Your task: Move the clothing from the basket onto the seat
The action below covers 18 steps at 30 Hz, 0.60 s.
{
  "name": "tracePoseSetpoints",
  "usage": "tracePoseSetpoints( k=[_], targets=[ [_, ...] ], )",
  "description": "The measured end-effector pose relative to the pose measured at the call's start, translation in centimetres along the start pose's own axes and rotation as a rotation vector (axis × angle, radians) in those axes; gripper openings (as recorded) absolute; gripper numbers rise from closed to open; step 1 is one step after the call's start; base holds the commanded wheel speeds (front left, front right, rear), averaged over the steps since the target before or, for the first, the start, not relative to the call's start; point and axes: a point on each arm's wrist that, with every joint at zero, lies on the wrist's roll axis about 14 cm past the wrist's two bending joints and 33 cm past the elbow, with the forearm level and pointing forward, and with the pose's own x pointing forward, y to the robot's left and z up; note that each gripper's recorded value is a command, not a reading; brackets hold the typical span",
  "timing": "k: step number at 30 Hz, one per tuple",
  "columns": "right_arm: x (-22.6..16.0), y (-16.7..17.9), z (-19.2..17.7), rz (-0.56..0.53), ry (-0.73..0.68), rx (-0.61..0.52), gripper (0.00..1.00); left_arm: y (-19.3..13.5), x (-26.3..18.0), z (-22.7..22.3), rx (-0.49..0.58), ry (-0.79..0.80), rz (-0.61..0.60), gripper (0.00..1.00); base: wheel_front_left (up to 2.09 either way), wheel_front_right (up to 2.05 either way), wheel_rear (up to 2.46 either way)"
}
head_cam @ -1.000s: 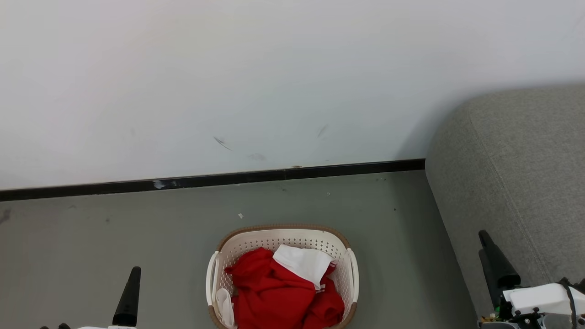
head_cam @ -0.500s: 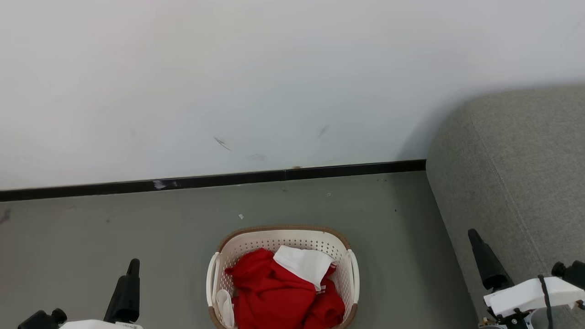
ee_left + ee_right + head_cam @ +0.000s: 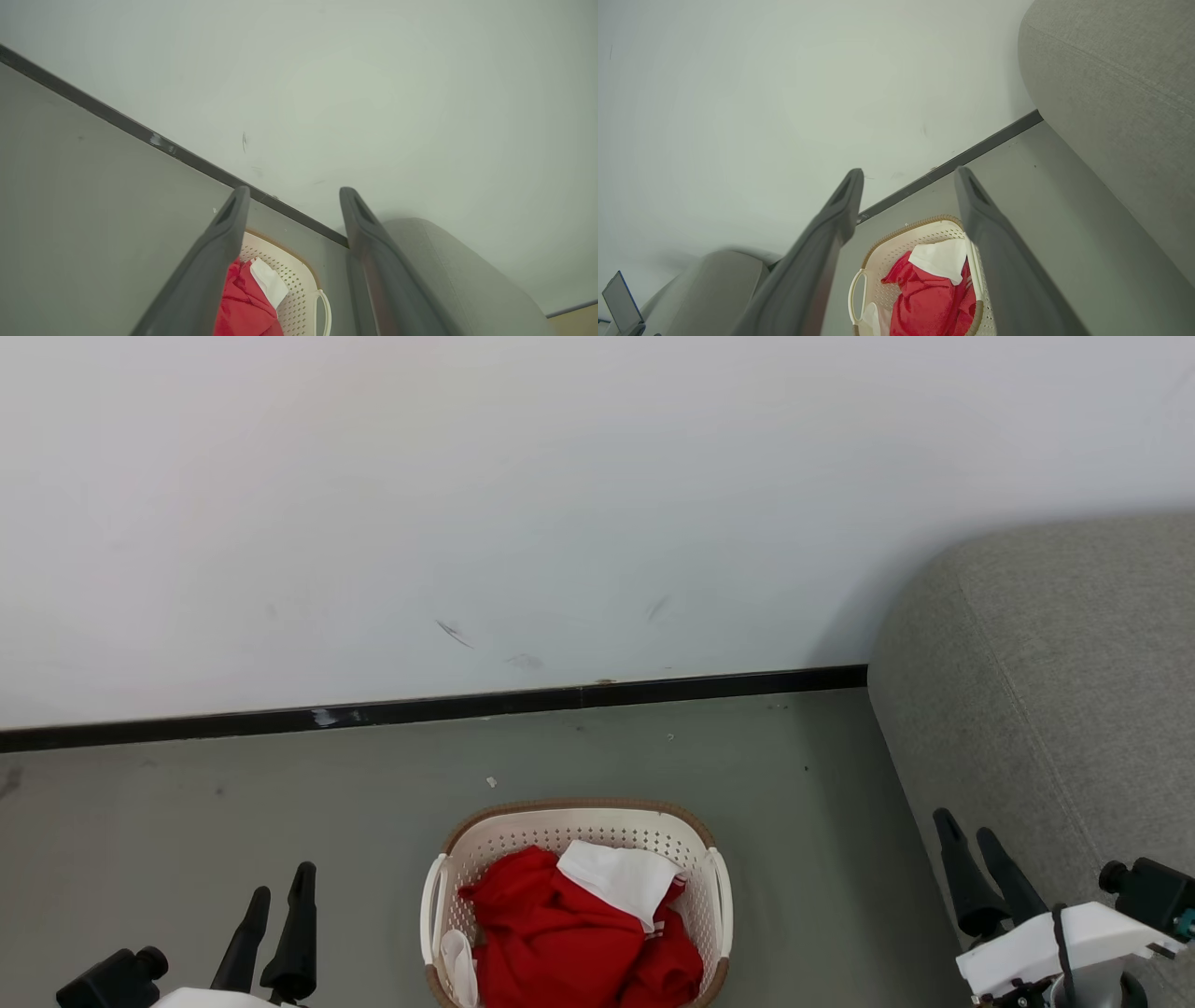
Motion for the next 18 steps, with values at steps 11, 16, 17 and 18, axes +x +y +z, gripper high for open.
tracePoseSetpoints(
  k=[11, 16, 17, 18],
  targets=[
    [-0.5, 0.3, 0.1, 0.017, -0.017, -0.188, 1.00, -0.8, -0.4, 0.3, 0.165, -0.027, -0.029, 1.00, 0.00, 0.00, 0.00],
    [-0.5, 0.7, 0.2, 0.033, -0.025, -0.273, 1.00, -1.2, -0.4, 0.6, 0.239, -0.040, -0.044, 1.00, 0.00, 0.00, 0.00],
    [-0.5, 0.7, 0.2, 0.036, -0.027, -0.293, 1.00, -1.2, -0.4, 0.6, 0.256, -0.040, -0.048, 1.00, 0.00, 0.00, 0.00],
    [-0.5, 0.8, 0.2, 0.039, -0.030, -0.309, 1.00, -1.3, -0.4, 0.6, 0.272, -0.046, -0.052, 1.00, 0.00, 0.00, 0.00]
  ],
)
